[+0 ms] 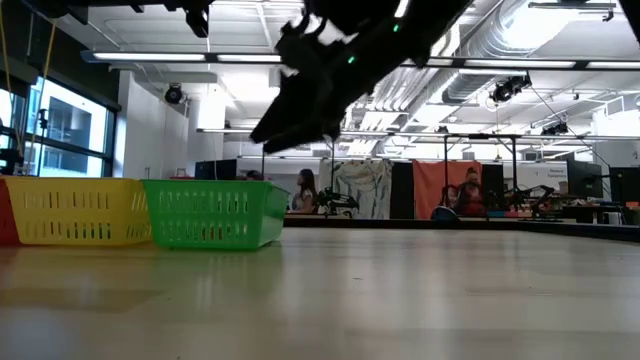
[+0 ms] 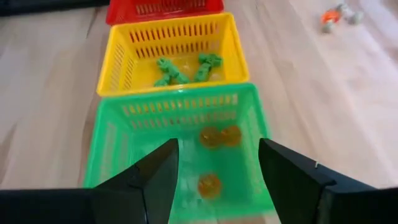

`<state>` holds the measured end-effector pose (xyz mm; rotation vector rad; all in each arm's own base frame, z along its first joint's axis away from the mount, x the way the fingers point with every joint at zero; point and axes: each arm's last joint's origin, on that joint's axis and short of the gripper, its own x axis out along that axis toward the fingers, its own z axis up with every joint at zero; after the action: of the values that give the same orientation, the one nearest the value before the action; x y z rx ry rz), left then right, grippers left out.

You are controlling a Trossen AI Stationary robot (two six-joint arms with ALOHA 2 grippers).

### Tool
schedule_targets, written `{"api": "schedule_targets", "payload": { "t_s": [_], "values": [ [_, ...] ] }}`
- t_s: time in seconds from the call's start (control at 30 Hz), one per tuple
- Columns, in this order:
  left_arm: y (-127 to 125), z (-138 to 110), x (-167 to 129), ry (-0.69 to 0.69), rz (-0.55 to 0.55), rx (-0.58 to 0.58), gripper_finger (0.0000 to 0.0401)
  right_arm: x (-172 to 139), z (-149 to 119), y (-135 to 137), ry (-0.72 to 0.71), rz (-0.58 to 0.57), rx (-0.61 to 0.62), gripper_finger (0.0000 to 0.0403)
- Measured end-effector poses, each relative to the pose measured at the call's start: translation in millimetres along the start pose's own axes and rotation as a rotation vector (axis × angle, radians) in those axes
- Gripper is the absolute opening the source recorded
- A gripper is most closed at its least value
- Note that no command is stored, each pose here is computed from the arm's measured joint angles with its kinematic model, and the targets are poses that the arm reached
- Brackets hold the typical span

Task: Sort Halloween decoration
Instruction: Put the orange pumpkin toy into the green bin

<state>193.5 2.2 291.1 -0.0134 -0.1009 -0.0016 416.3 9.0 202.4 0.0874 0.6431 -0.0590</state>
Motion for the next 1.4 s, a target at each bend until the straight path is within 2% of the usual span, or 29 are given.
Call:
{"api": "schedule_targets", "payload": {
  "t_s": [0.13,0.33,0.43,0.57,0.77,0.87,0.93,1.0,1.1,1.2,1.4],
  "values": [
    [0,0,0,0.000,0.000,0.000,0.0000,-34,6,-1,0.096,-0.008,-0.067,0.0216],
    [0,0,0,0.000,0.000,0.000,0.0000,-85,3,0,0.229,-0.010,-0.087,0.0216],
    [0,0,0,0.002,0.002,0.000,0.0000,-105,-13,0,0.233,-0.008,-0.056,0.0216],
    [0,0,0,0.002,0.004,0.000,0.0000,-131,-51,-2,0.214,-0.043,0.088,0.0216],
    [0,0,0,0.005,0.005,0.000,0.0001,-161,-93,-2,-0.036,-0.037,0.353,0.0216],
    [0,-1,0,0.008,0.004,0.000,0.0001,-170,-94,-2,-0.226,0.006,0.434,0.0216],
    [0,-1,0,0.008,0.004,0.000,0.0001,-175,-86,-2,-0.362,0.041,0.447,0.0216],
    [0,-1,0,0.009,0.004,0.000,0.0001,-181,-74,-2,-0.500,0.075,0.408,0.0216],
    [0,-1,0,0.011,0.004,0.000,0.0001,-190,-55,1,-0.619,0.079,0.263,0.0216],
    [0,-1,0,0.011,0.004,0.000,0.0001,-199,-39,2,-0.672,0.058,0.152,0.0216],
    [0,-1,0,0.011,0.004,0.000,0.0001,-209,-21,4,-0.725,0.045,0.100,0.0205]
  ]
}}
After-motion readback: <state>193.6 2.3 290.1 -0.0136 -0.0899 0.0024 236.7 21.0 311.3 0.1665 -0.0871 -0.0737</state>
